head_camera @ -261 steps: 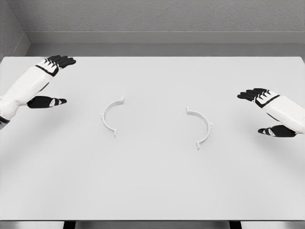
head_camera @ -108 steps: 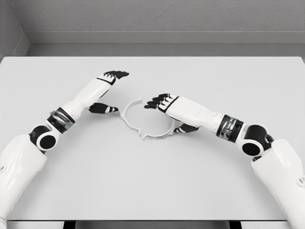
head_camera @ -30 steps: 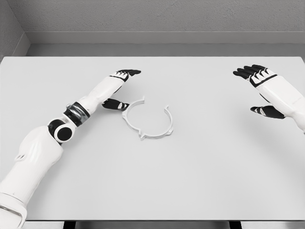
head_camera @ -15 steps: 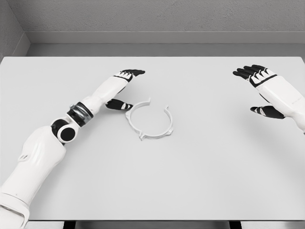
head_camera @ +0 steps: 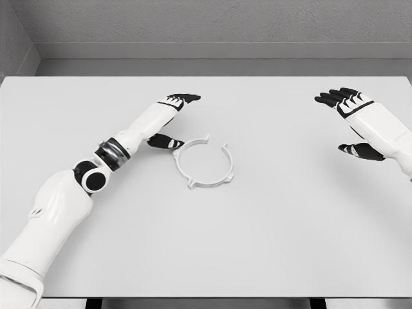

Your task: Assemble PVC drainage pipe clamps

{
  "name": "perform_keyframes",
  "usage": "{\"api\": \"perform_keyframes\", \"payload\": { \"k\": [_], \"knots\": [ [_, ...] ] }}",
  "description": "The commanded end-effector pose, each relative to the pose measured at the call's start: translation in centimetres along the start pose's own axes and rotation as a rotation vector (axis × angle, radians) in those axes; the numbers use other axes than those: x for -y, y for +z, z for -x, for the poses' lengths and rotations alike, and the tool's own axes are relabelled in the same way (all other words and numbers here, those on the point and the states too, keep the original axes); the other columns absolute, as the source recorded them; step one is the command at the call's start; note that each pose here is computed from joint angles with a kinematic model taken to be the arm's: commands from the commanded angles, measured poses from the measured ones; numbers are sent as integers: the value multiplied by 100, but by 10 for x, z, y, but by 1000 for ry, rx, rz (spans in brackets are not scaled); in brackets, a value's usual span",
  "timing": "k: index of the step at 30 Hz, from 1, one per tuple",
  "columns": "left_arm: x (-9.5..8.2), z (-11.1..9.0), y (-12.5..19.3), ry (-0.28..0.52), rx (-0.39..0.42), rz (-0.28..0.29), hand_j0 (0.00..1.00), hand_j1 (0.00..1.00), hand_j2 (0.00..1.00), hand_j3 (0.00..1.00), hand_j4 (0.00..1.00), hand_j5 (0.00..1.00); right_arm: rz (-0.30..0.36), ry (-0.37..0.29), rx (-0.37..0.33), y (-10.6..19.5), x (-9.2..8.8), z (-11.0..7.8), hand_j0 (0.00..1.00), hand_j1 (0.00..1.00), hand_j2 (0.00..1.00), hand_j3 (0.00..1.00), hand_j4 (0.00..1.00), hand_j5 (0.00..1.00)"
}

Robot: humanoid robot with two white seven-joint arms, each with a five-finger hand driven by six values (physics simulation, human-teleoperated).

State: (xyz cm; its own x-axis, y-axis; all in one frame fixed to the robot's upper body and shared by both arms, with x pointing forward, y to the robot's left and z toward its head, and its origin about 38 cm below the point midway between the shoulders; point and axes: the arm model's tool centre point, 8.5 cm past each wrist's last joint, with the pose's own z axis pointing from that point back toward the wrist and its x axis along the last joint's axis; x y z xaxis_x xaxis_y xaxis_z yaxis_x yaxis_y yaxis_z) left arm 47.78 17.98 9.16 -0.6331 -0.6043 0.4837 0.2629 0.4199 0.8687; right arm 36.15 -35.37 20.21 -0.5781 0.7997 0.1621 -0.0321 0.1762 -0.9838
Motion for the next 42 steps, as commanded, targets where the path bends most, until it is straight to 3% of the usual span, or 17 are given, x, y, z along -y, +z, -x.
{"api": "perform_keyframes", "payload": {
  "k": [1,12,15,21,28,42],
  "knots": [
    [0,-2,-1,4,3,-4,100,100,100,100,100,100,4,-6,0,0,1,0,100,100,100,100,100,100],
    [-16,8,3,0,-21,-40,100,100,100,100,100,100,8,-1,5,-1,3,-1,100,100,100,100,100,100],
    [-19,16,13,-13,-38,-32,100,100,100,100,100,100,-8,-21,53,-13,-6,-14,100,100,100,100,100,100],
    [-22,25,25,-29,-61,-19,100,100,100,100,100,100,-9,-27,54,-11,-7,-14,100,100,100,100,100,100],
    [-12,21,23,-27,-52,0,100,100,100,100,100,100,-14,-29,46,-10,-8,-11,100,100,100,100,100,100],
    [-15,12,18,-32,-21,-11,100,100,100,100,100,100,-14,-28,45,-10,-8,-10,100,100,100,100,100,100]
  ]
}}
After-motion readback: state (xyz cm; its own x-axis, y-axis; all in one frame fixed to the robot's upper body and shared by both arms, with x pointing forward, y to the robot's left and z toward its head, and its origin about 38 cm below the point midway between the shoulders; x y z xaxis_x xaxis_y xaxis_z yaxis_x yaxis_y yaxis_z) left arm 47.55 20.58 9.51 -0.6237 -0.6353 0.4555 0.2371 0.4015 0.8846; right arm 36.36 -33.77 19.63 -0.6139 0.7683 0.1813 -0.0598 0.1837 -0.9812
